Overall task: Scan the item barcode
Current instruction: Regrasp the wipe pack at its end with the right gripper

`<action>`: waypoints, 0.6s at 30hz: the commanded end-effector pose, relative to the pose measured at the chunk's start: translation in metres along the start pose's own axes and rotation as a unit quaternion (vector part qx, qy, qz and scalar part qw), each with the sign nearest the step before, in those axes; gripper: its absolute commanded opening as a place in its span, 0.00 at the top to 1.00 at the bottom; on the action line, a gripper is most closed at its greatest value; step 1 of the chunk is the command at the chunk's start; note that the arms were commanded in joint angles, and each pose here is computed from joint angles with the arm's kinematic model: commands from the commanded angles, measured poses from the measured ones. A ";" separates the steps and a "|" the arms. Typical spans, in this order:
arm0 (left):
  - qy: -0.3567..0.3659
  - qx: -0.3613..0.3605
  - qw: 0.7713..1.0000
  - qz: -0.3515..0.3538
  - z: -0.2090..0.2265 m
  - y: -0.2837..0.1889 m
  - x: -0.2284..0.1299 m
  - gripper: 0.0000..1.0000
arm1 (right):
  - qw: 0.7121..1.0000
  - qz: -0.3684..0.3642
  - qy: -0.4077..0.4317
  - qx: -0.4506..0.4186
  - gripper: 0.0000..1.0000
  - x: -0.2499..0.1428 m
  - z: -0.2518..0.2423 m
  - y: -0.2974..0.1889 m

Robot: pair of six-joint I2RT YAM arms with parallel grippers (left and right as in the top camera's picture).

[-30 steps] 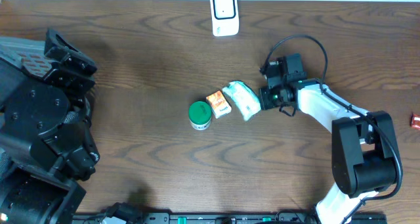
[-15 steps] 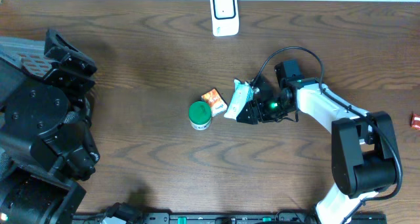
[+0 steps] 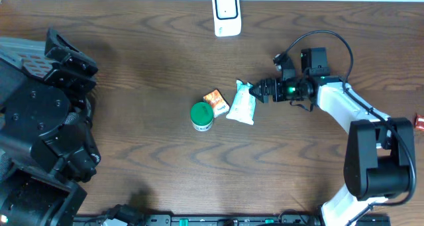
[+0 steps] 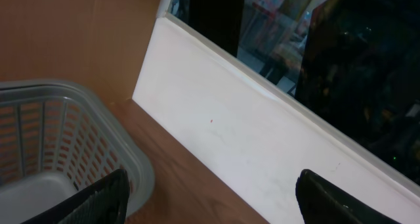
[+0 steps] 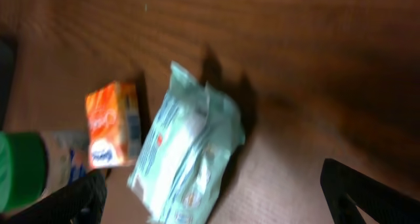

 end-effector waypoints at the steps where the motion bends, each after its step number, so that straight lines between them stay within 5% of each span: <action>1: 0.005 0.007 1.000 -0.007 0.002 -0.001 0.003 0.18 | 1.000 0.015 -0.003 0.007 0.01 -0.006 -0.013 0.025; 18: 0.005 0.007 1.000 -0.007 0.002 -0.001 0.003 0.19 | 0.985 0.125 -0.103 0.065 0.05 -0.056 -0.034 0.062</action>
Point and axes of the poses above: each gripper's point midway between its finger pads, its own y axis out along the fingers, its own z axis along the line the jaws close on, x = y × z, the point moved 8 cm from there along -y, back along the fingers, and after that the axes turned 1 degree about -y, right-handed, at the moved point
